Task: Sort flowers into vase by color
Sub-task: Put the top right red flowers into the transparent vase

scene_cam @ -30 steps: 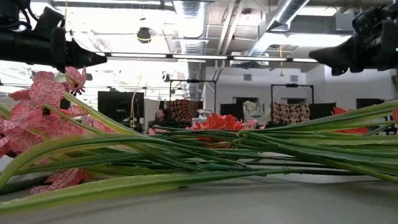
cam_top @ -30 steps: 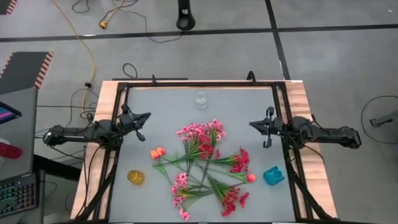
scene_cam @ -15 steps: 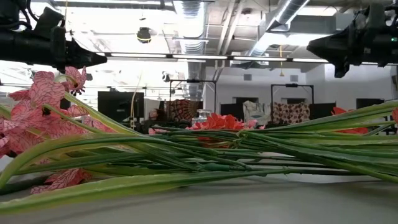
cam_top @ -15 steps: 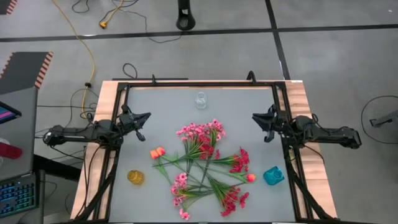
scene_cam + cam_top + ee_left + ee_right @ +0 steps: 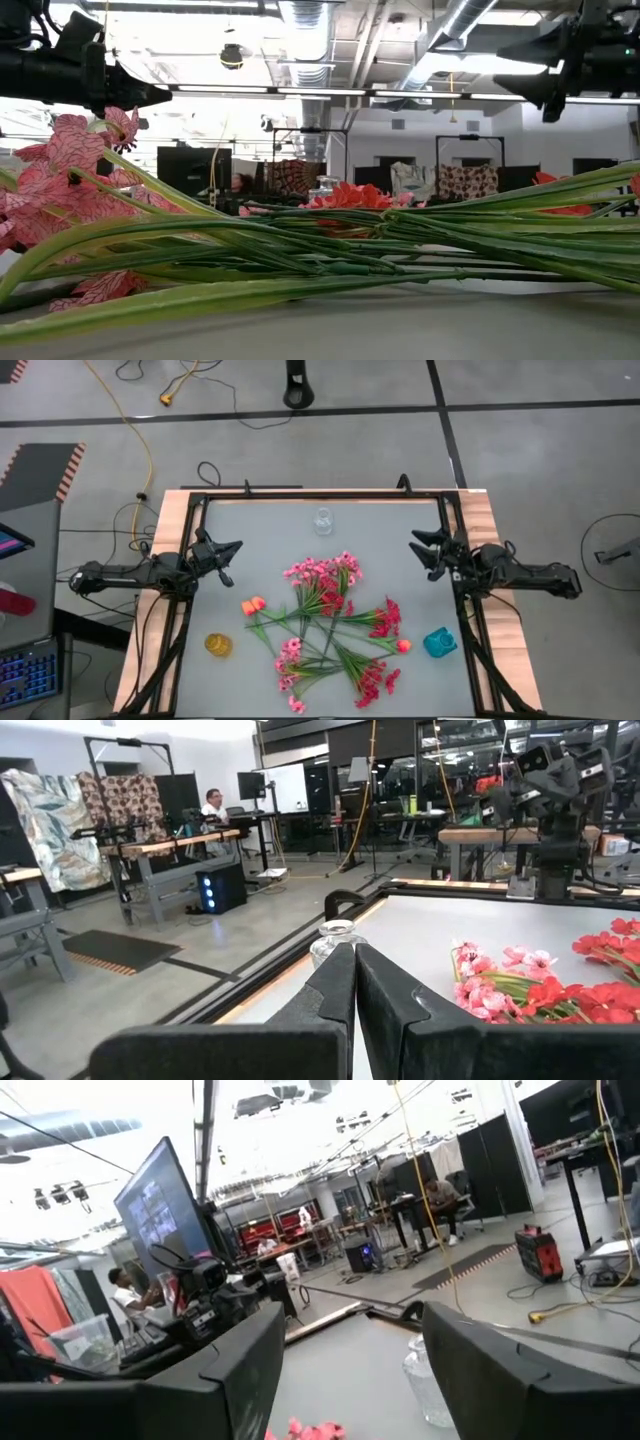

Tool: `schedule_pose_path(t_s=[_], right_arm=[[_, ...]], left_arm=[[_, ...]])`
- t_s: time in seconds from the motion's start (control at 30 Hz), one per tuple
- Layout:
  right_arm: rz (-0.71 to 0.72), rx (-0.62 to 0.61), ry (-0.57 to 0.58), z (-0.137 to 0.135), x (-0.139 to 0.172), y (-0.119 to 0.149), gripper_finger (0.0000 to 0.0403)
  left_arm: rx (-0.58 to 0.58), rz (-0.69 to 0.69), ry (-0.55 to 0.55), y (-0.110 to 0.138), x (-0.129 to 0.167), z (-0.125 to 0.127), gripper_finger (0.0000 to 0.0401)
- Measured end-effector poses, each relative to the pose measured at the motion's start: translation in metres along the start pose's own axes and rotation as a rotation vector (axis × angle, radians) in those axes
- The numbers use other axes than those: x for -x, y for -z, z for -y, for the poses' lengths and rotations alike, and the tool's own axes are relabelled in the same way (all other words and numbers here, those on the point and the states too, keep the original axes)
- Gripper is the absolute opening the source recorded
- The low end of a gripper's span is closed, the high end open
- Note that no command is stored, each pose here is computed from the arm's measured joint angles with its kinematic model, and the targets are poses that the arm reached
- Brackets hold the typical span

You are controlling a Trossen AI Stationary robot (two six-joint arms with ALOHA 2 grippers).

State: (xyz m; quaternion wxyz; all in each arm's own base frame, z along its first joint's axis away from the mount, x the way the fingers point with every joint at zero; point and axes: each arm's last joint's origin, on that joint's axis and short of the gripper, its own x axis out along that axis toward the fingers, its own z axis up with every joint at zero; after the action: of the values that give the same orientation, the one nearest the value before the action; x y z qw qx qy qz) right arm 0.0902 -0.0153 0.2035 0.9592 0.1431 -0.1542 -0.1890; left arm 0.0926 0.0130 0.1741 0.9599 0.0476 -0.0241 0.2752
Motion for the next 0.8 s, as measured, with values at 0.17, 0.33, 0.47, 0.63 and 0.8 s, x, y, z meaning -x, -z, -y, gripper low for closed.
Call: schedule_pose_path(t_s=[0.17, 0.33, 0.47, 0.63, 0.8], right_arm=[[-0.041, 0.031, 0.01, -0.004, -0.006, -0.008, 0.0265], [-0.094, 0.124, 0.02, -0.008, -0.014, -0.011, 0.0265], [-0.137, 0.139, 0.022, -0.014, -0.023, -0.016, 0.0265], [-0.281, 0.185, 0.0, -0.027, -0.043, -0.018, 0.0265], [-0.47, 0.239, -0.057, -0.047, -0.065, -0.022, 0.0265]], left_arm=[[0.031, 0.0, 0.0, 0.0, 0.0, 0.0, 0.0], [0.15, 0.0, 0.001, 0.0, 0.0, 0.0, 0.0], [0.139, 0.0, 0.001, 0.0, 0.0, 0.0, 0.0], [0.134, 0.0, 0.0, 0.0, 0.0, 0.0, 0.0], [0.139, 0.0, 0.0, 0.0, 0.0, 0.0, 0.0]])
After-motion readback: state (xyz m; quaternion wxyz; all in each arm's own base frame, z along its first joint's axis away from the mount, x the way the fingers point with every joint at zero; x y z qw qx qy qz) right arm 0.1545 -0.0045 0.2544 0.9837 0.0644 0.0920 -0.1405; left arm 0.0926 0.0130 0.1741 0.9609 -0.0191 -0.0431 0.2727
